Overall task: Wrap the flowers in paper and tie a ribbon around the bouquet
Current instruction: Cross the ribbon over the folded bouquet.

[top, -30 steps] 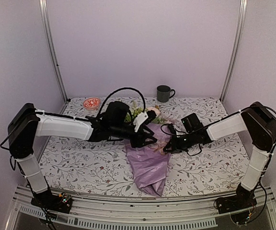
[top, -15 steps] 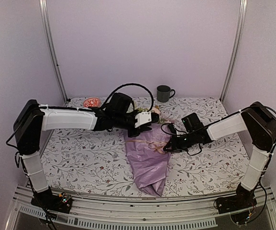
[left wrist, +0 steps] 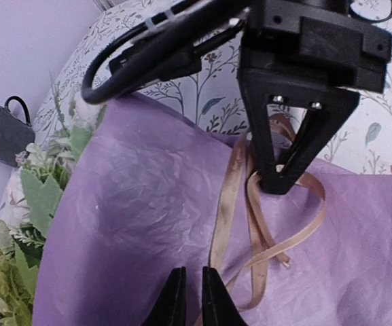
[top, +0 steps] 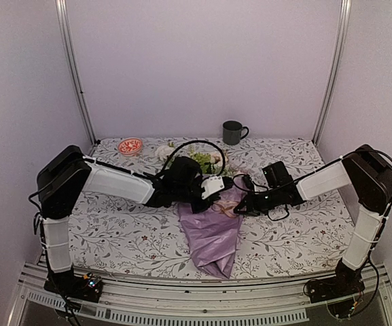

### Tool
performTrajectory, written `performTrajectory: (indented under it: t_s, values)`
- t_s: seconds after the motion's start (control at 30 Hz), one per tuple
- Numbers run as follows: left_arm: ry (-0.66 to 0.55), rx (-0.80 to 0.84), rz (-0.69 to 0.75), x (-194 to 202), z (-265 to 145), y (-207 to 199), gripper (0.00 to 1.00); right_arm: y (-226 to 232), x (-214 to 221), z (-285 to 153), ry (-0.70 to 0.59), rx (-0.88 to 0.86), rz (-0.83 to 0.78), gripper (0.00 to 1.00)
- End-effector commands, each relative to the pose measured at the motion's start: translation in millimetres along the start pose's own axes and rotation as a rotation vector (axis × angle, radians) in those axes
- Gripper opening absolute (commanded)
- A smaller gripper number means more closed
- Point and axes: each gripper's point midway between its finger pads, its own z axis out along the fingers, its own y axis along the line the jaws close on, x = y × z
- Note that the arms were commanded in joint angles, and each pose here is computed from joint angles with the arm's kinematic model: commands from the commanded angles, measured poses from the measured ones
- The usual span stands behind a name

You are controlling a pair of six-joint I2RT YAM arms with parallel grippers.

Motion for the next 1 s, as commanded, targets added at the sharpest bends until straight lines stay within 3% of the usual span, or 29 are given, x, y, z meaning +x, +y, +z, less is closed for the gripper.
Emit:
performTrajectory:
  t_s: [0.0, 0.27, 0.47, 0.67, 0.9, 0.97]
  values:
    - [0.006, -0.064, -0.077, -21, 21, 20, 0.11, -1, 2, 2, 0.000, -0.023, 0.017, 0.00]
    - [0.140, 0.016, -0.012, 3, 32, -8, 0.23, -1, 2, 1, -0.003, -0.026, 0.015, 0.00]
    - [0.104, 0.072, 0.009, -5, 25, -23, 0.27, -1, 3, 2, 0.004, -0.034, 0.015, 0.00]
    - [0.186, 0.045, 0.023, 16, 38, -27, 0.22, 1, 2, 1, -0.002, -0.036, 0.011, 0.00]
    - [0.221, 0.062, 0.058, 28, 31, -38, 0.27, 1, 2, 1, 0.000, -0.040, 0.009, 0.00]
    - [0.245, -0.008, 0.066, 33, 34, -27, 0.20, 1, 2, 1, 0.002, -0.040, 0.010, 0.00]
